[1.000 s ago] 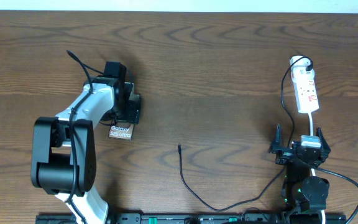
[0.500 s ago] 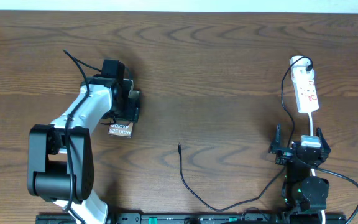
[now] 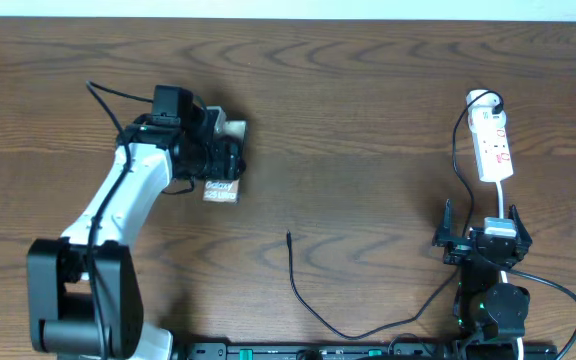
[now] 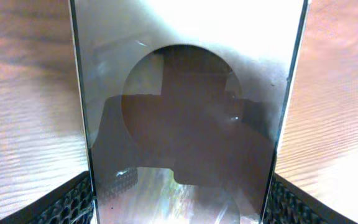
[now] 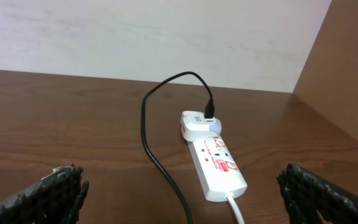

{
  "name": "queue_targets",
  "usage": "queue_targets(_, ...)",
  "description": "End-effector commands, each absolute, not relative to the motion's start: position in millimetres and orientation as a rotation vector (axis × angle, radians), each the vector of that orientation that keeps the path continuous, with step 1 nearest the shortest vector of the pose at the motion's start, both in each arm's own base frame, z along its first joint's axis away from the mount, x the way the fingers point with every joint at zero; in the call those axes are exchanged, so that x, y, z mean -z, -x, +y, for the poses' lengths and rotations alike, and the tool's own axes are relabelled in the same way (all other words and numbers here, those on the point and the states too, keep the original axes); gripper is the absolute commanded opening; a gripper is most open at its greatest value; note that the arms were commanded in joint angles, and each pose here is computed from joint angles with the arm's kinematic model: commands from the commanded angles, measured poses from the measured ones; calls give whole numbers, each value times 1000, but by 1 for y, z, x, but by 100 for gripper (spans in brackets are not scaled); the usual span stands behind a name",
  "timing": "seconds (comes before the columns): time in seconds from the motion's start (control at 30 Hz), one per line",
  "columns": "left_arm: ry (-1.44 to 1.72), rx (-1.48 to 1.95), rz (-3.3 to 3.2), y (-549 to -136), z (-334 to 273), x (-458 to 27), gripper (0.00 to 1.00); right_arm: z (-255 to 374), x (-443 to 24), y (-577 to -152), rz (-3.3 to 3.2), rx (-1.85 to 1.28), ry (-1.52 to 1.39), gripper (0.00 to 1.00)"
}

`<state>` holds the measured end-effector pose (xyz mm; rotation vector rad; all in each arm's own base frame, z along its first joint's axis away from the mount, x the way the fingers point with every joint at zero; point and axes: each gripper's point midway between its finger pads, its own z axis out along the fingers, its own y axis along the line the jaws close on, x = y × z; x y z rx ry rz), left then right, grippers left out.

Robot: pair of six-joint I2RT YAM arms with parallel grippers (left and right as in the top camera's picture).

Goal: Plug charger to phone and switch on socket
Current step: 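Lift the phone with the left gripper and tilt it upright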

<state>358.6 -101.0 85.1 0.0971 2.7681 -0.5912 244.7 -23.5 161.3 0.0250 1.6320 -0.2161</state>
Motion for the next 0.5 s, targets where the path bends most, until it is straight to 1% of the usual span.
queue_targets(0.0,72,858,2655,-368,-126,-130,7,-23,-160,-245,1634,220,-17,99)
queue_targets(0.03,124,955,2620,-371,-134,-142,7,-23,-160,-245,1634,220,-17,99)
queue_targets(0.2,329,1253,2549,-375,-155,-168,8,-23,-160,-245,1634,220,-17,99)
queue_targets(0.23,398,1442,2493,-377,-164,-188,7,-23,-160,-245,1634,220,-17,99)
queue_targets(0.3,480,1661,2426,-379,-166,-212,7,-23,-160,-245,1634,220,-17,99)
queue_targets(0.47,579,1839,2360,-382,-157,-234,7,-23,-160,-245,1634,220,-17,99)
